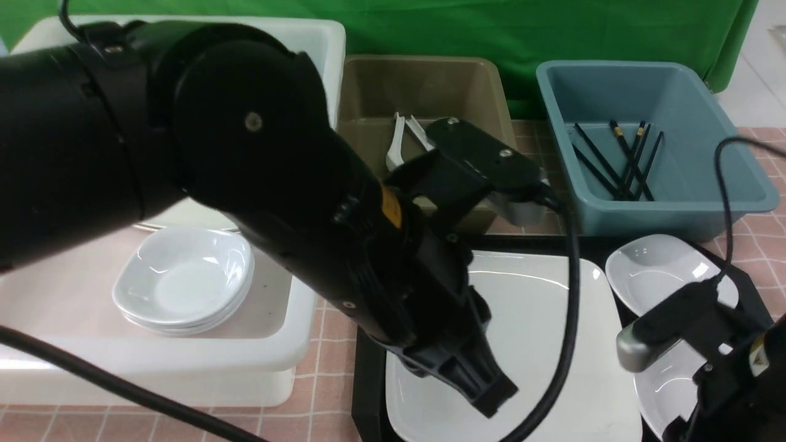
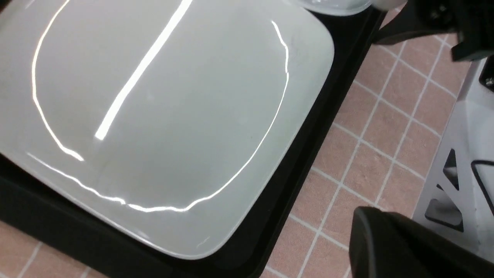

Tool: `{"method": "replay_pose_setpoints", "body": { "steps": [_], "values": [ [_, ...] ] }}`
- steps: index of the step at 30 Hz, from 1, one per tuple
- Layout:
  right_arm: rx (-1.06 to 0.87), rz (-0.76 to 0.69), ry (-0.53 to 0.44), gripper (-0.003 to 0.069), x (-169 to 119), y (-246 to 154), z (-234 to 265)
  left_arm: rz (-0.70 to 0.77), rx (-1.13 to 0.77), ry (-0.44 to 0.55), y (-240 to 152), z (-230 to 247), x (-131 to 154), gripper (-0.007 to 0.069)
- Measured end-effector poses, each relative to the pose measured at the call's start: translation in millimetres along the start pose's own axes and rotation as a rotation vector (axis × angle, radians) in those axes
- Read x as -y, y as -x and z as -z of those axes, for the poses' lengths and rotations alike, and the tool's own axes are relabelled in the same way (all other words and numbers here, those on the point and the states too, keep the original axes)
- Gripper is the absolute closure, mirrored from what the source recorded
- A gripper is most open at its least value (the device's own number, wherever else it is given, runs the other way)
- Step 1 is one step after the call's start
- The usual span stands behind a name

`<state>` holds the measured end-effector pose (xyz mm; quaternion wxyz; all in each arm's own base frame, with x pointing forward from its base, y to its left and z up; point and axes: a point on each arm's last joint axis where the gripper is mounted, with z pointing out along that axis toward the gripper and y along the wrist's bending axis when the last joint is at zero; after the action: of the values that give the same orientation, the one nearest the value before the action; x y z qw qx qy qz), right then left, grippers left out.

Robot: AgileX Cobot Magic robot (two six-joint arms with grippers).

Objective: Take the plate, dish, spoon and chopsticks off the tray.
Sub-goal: Use the right arm to grab a small plate from the dinner plate

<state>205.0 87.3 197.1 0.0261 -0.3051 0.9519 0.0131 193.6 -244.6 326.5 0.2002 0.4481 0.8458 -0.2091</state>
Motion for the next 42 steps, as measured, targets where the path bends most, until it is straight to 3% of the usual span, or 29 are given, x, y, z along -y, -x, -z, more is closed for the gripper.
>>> {"method": "replay_pose_setpoints", "body": {
  "steps": [16, 18, 21, 27, 33, 37, 42],
  "values": [
    [-0.058, 0.026, -0.073, 0.0119, 13, 17, -43, -0.014, 0.026, 0.023, 2, 0, -1, 0.0629],
    [-0.056, 0.027, -0.076, 0.0194, 13, 17, -43, -0.014, 0.027, 0.023, 2, 0, -1, 0.0629],
    [-0.05, 0.044, -0.091, 0.0384, 14, 19, -41, -0.015, 0.027, 0.025, 2, 0, -2, 0.0629],
    [-0.093, 0.048, -0.093, 0.0397, 15, 21, -32, -0.013, 0.03, 0.026, 3, 0, -2, 0.0629],
    [-0.084, 0.006, -0.109, 0.0578, 17, 28, 20, 0.052, 0.055, 0.06, 5, 1, -8, 0.0629],
    [0.072, -0.021, -0.125, 0.058, 14, 29, 73, 0.121, 0.101, 0.112, 6, 12, -24, 0.0629],
    [0.385, -0.02, -0.13, 0.058, 8, 33, 154, 0.218, 0.218, 0.211, 6, 61, -57, 0.0629]
  ]
}}
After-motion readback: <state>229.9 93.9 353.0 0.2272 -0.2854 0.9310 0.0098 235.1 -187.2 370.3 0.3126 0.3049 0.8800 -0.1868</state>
